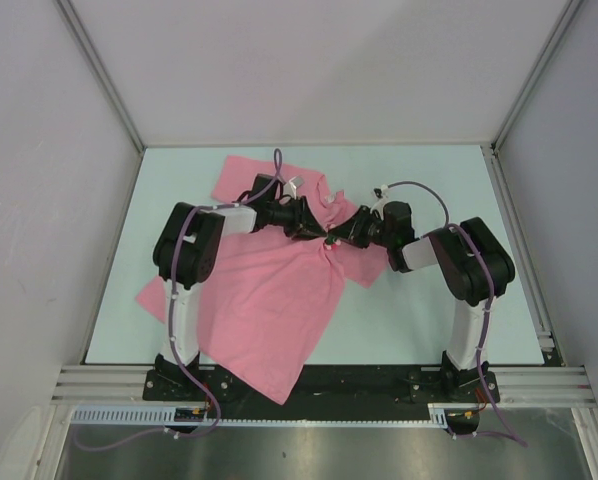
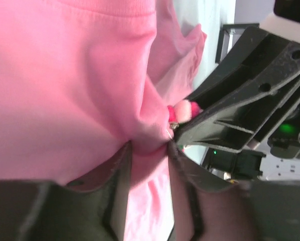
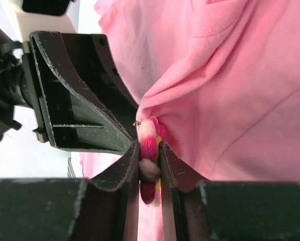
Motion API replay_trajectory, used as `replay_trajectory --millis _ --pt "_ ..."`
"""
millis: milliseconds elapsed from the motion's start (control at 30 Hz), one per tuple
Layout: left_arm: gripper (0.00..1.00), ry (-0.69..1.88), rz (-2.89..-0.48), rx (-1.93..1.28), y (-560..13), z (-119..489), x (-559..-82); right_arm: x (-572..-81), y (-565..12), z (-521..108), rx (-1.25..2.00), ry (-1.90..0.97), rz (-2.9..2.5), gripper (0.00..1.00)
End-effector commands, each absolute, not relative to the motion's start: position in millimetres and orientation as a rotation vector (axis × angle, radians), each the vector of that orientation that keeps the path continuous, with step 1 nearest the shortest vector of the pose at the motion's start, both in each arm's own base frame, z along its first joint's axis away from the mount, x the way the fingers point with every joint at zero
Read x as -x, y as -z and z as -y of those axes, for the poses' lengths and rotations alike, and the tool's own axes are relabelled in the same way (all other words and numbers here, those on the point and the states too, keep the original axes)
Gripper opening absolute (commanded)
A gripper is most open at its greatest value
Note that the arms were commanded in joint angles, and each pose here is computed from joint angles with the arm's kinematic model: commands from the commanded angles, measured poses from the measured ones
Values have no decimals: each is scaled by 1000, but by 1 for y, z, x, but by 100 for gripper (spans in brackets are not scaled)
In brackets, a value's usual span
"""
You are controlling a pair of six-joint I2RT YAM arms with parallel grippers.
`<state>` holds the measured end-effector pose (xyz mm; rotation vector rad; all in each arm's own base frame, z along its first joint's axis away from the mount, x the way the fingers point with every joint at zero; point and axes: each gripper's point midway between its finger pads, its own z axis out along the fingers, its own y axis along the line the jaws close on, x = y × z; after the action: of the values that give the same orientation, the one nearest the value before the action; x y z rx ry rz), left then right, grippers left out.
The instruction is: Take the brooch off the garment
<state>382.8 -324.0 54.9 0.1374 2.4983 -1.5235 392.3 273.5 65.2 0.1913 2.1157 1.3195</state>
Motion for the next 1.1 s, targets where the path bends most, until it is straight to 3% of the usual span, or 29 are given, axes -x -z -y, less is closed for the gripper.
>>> replay_trajectory --millis 0,567,867,1067 --pt "44 1655 -2369 -226 -103 332 -371 -397 -103 -287 -103 -1405 -1978 0" --pt "44 1853 -2295 -78 -104 328 -368 -396 -113 -287 -109 -1459 -1936 0" --pt "42 2042 -2121 17 -119 327 -370 -393 -111 -285 -111 -1474 -1935 0" --pt "44 2017 -2123 -14 -120 327 -370 -392 -109 -286 -110 -1483 -1936 0"
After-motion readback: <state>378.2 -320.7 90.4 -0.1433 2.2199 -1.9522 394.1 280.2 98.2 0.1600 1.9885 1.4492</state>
